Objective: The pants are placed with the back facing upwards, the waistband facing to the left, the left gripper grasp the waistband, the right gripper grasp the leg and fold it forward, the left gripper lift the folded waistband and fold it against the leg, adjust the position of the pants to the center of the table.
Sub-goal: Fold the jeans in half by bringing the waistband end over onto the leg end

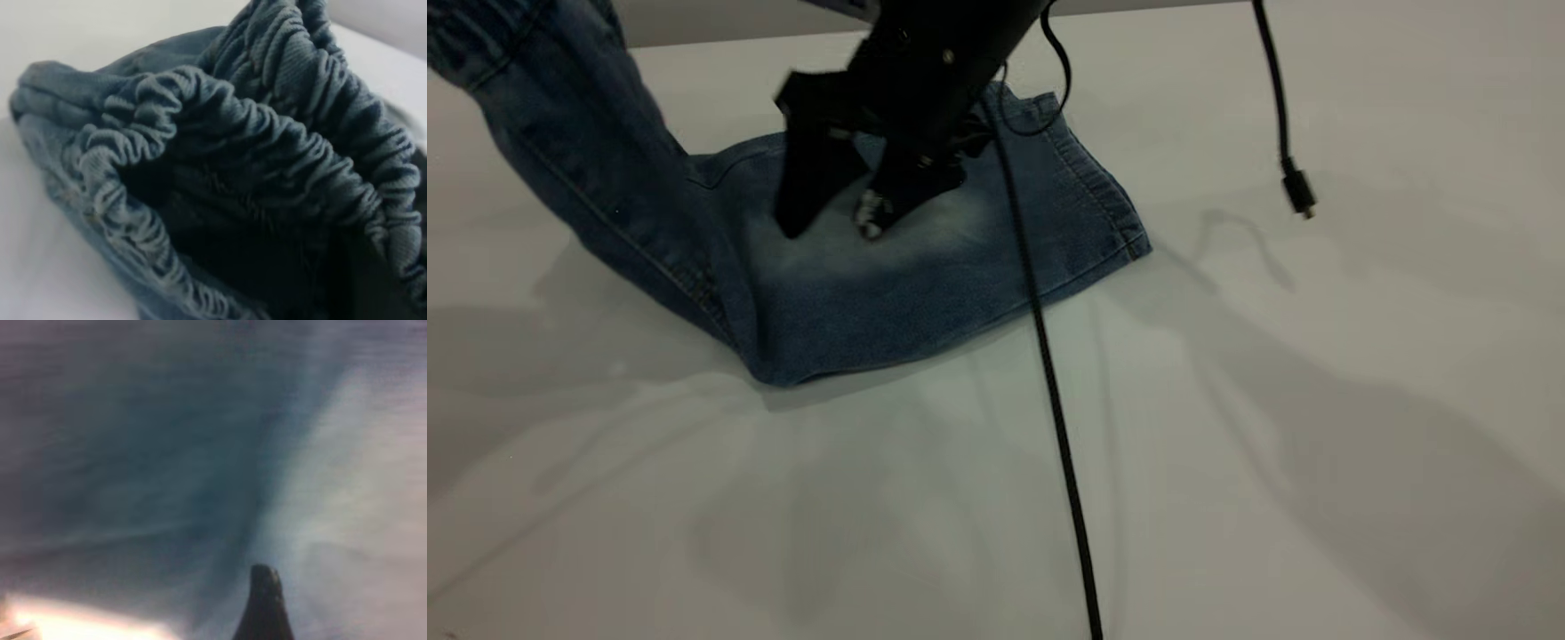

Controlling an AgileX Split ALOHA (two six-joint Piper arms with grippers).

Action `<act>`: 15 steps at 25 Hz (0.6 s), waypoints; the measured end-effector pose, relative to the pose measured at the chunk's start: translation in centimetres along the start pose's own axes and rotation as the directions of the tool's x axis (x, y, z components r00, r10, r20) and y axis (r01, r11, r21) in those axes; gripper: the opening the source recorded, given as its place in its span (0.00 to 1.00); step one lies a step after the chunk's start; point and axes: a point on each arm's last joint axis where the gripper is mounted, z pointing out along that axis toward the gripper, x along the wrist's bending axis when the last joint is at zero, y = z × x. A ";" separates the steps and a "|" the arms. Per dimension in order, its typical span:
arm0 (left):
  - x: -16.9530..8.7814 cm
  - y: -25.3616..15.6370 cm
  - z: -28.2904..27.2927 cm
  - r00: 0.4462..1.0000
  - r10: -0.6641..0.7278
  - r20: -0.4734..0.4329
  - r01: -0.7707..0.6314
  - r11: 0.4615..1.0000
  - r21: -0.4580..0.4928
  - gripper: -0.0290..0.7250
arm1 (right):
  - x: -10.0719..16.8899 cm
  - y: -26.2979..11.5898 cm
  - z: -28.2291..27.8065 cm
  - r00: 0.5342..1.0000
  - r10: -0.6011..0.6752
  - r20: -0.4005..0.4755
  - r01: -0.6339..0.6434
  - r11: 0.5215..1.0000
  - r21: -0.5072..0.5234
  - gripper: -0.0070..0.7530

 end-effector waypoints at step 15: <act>-2.1 0.0 1.0 0.995 0.046 0.090 -0.044 0.999 -0.027 0.17 | 0.9 -2.4 6.5 1.000 0.024 0.004 -0.025 0.998 0.054 0.63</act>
